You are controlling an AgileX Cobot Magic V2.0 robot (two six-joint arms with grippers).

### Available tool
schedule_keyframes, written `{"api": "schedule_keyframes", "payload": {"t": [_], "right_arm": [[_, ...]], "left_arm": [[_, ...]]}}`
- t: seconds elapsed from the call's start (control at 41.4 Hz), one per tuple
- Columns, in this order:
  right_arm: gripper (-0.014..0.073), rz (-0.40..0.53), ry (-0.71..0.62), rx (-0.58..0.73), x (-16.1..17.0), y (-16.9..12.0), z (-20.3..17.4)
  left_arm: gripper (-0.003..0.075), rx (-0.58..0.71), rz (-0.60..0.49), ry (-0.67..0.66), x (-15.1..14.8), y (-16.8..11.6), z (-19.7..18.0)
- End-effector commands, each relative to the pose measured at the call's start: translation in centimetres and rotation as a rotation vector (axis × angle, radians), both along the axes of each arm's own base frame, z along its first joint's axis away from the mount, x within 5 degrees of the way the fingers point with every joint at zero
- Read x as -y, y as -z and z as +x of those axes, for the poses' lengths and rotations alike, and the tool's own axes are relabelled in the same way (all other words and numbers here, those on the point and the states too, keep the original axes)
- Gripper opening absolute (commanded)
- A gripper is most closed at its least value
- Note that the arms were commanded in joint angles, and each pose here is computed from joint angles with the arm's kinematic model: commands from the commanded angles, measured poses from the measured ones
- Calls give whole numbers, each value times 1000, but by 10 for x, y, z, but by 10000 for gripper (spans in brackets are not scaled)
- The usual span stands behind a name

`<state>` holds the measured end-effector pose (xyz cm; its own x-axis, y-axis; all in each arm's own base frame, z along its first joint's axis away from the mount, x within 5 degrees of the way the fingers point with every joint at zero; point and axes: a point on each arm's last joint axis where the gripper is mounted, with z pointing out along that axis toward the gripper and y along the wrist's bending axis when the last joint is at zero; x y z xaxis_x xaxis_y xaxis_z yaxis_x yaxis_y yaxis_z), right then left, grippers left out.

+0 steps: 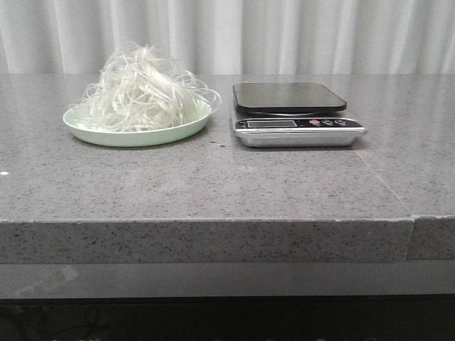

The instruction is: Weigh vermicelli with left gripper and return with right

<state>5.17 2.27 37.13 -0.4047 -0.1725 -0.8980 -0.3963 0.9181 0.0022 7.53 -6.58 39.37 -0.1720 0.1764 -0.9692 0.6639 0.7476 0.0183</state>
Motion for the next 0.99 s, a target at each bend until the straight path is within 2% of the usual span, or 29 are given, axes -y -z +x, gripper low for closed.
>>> {"api": "schedule_keyframes", "payload": {"t": [0.0,0.266,0.387,0.507,0.773,0.966], "right_arm": [[160,18,13,74,0,-12,2],[160,18,13,74,0,-12,2],[160,18,13,74,0,-12,2],[160,18,13,74,0,-12,2],[160,18,13,74,0,-12,2],[160,18,13,73,0,-12,2]], "left_arm": [[145,59,-71,5,0,-14,-1],[145,65,-84,-17,-3,-7,-2],[145,156,-96,-155,-17,7,2],[145,264,-139,-301,-34,36,-3],[145,384,-150,-565,-58,135,-25],[145,400,-144,-640,-62,169,-23]]}}
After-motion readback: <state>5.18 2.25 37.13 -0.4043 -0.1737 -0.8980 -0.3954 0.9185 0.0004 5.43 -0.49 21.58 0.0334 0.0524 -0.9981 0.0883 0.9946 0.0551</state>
